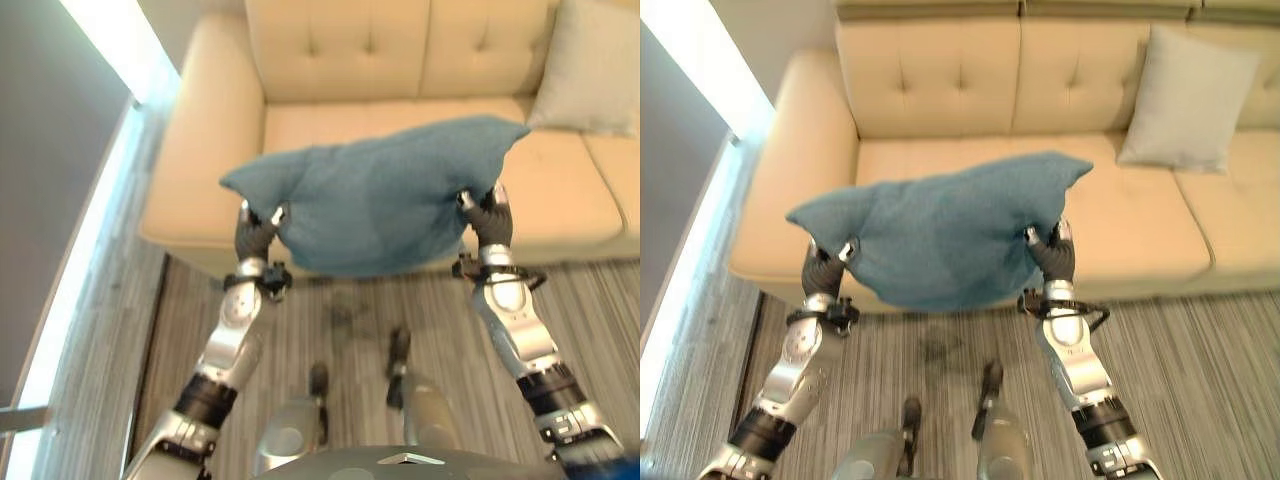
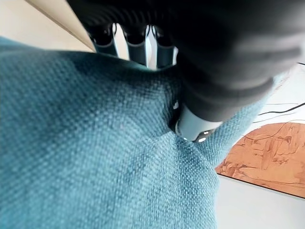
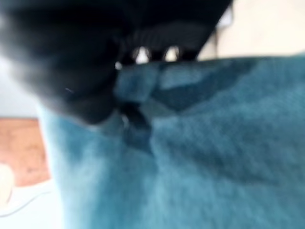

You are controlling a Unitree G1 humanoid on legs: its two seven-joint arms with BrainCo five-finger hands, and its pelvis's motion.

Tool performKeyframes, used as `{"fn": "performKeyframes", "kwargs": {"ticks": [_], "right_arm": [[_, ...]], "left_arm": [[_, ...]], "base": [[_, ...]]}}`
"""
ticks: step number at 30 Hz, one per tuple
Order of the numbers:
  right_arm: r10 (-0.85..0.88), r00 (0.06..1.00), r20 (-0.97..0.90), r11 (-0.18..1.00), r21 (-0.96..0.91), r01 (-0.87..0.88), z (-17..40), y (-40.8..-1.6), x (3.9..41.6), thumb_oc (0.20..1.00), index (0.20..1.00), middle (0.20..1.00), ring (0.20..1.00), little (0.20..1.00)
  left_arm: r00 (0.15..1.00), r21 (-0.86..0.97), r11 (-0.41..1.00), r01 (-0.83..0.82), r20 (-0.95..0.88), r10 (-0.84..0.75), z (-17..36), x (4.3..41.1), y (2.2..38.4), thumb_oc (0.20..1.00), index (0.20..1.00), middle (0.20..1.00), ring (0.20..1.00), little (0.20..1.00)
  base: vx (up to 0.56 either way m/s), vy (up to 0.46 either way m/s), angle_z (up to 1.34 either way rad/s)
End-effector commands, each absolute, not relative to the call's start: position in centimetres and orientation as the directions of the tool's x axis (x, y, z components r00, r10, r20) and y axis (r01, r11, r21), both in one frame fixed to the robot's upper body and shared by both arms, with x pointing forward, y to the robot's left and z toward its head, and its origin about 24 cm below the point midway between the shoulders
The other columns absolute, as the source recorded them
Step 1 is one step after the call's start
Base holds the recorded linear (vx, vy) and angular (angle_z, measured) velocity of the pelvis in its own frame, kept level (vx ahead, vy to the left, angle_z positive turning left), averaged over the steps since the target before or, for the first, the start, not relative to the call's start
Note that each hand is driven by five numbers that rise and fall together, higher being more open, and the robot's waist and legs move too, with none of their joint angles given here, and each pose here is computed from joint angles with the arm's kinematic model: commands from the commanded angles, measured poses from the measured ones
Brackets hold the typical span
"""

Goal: Pick up all the scattered cushions and arrange them neatly on the sofa.

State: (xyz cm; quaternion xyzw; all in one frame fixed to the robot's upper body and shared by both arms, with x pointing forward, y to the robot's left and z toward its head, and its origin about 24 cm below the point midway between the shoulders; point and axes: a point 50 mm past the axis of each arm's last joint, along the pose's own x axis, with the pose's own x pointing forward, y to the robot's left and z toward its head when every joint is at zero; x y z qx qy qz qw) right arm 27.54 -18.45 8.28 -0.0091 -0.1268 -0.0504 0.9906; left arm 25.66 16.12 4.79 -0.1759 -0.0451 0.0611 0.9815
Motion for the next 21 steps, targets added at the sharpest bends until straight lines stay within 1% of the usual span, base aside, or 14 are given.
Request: {"fn": "performKeyframes", "kwargs": {"ticks": [1,4,9,14,18,21], "right_arm": [[-0.052,0.893,0.448,0.998,0.059,0.029,12.7,-18.1,28.2,0.2,0.2,0.2,0.2,0.2],[-0.049,0.894,0.446,0.998,0.045,0.032,12.8,-18.3,28.1,0.2,0.2,0.2,0.2,0.2],[-0.066,0.896,0.439,0.998,0.051,0.049,12.5,-18.7,28.0,0.2,0.2,0.2,0.2,0.2],[-0.117,0.894,0.432,0.993,0.074,0.094,12.6,-19.1,28.4,0.2,0.2,0.2,0.2,0.2],[-0.102,0.899,0.427,0.995,0.06,0.084,12.4,-18.8,28.2,0.2,0.2,0.2,0.2,0.2],[-0.109,0.9,0.423,0.994,0.06,0.092,12.3,-18.8,28.3,0.2,0.2,0.2,0.2,0.2]], "left_arm": [[0.954,-0.285,0.95,0.127,0.299,-0.037,9.1,27.3,14.0,0.2,0.2,0.2,0.2,0.2],[0.951,-0.307,0.942,0.138,0.307,-0.04,9.4,27.4,13.8,0.2,0.2,0.2,0.2,0.2],[0.954,-0.309,0.939,0.152,0.294,-0.057,9.3,27.7,13.1,0.2,0.2,0.2,0.2,0.2],[0.955,-0.303,0.943,0.138,0.295,-0.045,9.6,28.1,13.1,0.2,0.2,0.2,0.2,0.2],[0.958,-0.319,0.937,0.141,0.284,-0.047,9.4,27.9,13.1,0.2,0.2,0.2,0.2,0.2],[0.955,-0.29,0.945,0.152,0.291,-0.065,9.6,27.9,13.1,0.2,0.2,0.2,0.2,0.2]], "base": [[0.13,-0.326,0.34],[0.04,-0.203,0.18],[0.17,-0.05,-0.04],[0.2,0.043,0.21],[0.26,0.169,-0.19],[0.26,0.211,-0.18]]}}
